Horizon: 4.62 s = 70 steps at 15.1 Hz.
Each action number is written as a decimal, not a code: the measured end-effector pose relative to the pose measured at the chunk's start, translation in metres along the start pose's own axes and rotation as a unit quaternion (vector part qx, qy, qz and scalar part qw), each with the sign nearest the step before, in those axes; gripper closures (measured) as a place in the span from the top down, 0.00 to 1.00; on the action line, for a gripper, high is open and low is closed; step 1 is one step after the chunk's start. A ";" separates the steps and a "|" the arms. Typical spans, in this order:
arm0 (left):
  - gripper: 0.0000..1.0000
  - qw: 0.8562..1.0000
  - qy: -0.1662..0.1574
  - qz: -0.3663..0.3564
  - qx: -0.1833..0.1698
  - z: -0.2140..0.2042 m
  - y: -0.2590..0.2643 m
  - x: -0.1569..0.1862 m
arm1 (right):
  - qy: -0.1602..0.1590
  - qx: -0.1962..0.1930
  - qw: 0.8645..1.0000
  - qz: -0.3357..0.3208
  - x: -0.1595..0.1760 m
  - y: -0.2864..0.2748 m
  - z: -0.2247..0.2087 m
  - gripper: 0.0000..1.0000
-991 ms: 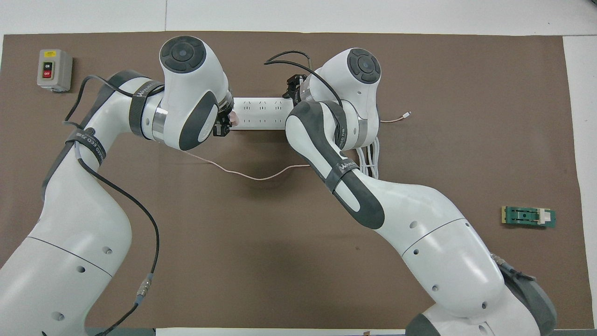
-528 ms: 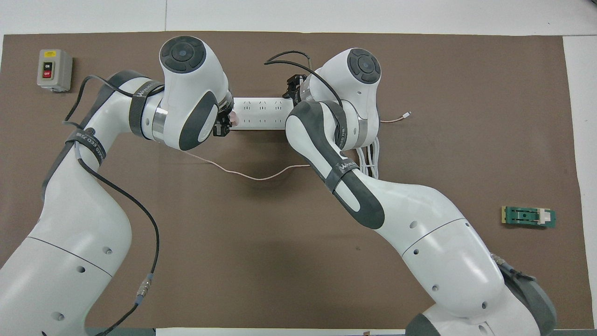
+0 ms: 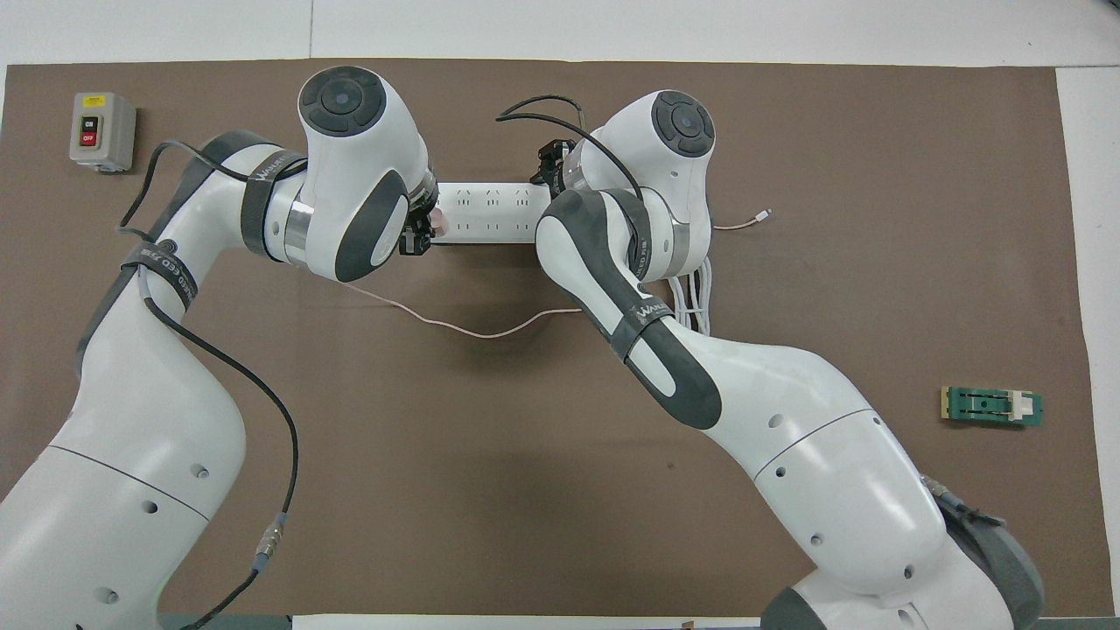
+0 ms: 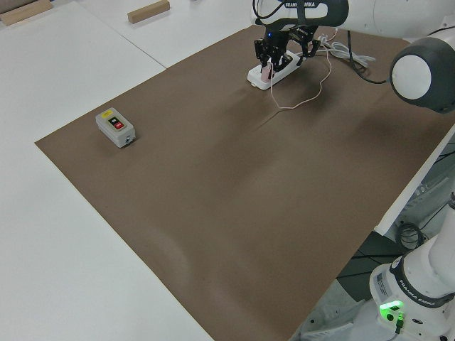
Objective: Unplug charger and place it aside
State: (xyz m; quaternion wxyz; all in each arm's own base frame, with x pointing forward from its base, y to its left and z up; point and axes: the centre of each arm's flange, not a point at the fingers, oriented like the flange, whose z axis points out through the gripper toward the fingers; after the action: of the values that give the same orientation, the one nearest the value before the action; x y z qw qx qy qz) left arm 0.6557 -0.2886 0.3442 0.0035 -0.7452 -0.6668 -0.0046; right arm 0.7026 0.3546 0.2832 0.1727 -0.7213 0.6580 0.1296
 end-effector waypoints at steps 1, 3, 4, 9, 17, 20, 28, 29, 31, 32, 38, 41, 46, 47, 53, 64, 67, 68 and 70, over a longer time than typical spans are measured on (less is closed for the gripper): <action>0.31 1.000 0.000 0.000 -0.001 -0.009 0.000 0.000 | 0.000 0.000 1.000 0.000 0.000 0.000 0.000 0.91; 0.31 1.000 0.002 -0.003 -0.010 -0.049 -0.004 0.006 | 0.000 0.000 1.000 0.000 0.000 0.000 0.000 0.91; 0.31 1.000 0.004 0.000 -0.013 -0.070 -0.008 0.011 | 0.000 0.000 1.000 -0.001 0.000 0.000 0.000 0.91; 0.31 0.989 0.014 0.146 0.007 -0.102 -0.021 0.024 | 0.000 0.000 1.000 -0.001 0.000 0.000 0.000 0.91; 0.31 0.888 -0.025 0.456 0.055 -0.172 -0.044 0.165 | 0.000 0.004 1.000 -0.010 0.001 -0.001 -0.001 1.00; 0.31 0.841 -0.055 0.536 0.055 -0.183 -0.061 0.227 | 0.001 0.005 1.000 -0.012 0.000 -0.002 -0.008 1.00; 0.31 0.757 -0.120 0.643 0.010 -0.133 -0.141 0.322 | 0.042 0.038 0.998 -0.032 0.006 0.000 -0.088 1.00; 0.31 0.757 -0.114 0.643 0.004 -0.122 -0.149 0.318 | 0.042 0.037 0.998 -0.031 0.007 0.002 -0.090 1.00; 0.31 0.758 -0.110 0.643 -0.001 -0.099 -0.166 0.309 | 0.042 0.036 0.998 -0.030 0.008 0.004 -0.093 1.00; 0.31 0.759 -0.107 0.642 -0.003 -0.089 -0.173 0.305 | 0.042 0.038 0.998 -0.030 0.007 0.005 -0.094 1.00; 0.31 0.758 -0.073 0.647 -0.024 -0.024 -0.203 0.279 | 0.041 0.064 0.997 -0.028 0.010 0.000 -0.100 1.00; 0.31 0.758 -0.056 0.649 -0.037 -0.003 -0.210 0.271 | 0.044 0.064 0.997 -0.019 0.024 -0.001 -0.105 1.00; 0.34 0.763 -0.050 0.643 -0.042 0.005 -0.215 0.276 | 0.050 0.030 0.997 -0.058 0.039 0.008 -0.113 1.00; 0.44 0.765 -0.051 0.641 -0.041 0.007 -0.216 0.280 | 0.051 0.016 0.995 -0.079 0.042 0.010 -0.120 1.00; 1.00 0.766 -0.061 0.638 -0.040 0.005 -0.230 0.342 | 0.089 -0.075 0.953 -0.278 0.084 0.029 -0.189 1.00; 1.00 0.771 -0.042 0.633 -0.053 -0.181 -0.188 0.395 | 0.117 -0.182 0.794 -0.568 0.193 0.068 -0.320 1.00; 1.00 0.779 -0.004 0.627 -0.032 -0.241 -0.180 0.384 | 0.107 -0.188 0.786 -0.578 0.193 0.080 -0.343 1.00; 1.00 0.780 0.008 0.625 -0.032 -0.257 -0.177 0.376 | 0.107 -0.188 0.784 -0.582 0.192 0.082 -0.349 1.00; 1.00 0.785 0.030 0.618 -0.041 -0.288 -0.171 0.360 | 0.109 -0.186 0.776 -0.593 0.187 0.087 -0.364 1.00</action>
State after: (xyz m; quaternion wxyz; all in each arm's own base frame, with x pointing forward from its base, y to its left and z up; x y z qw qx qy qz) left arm 0.5250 0.0853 0.6360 -0.0048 -0.9967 -0.0624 -0.0512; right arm 0.6198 0.0258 0.5286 0.0049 -0.9961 0.0778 0.0419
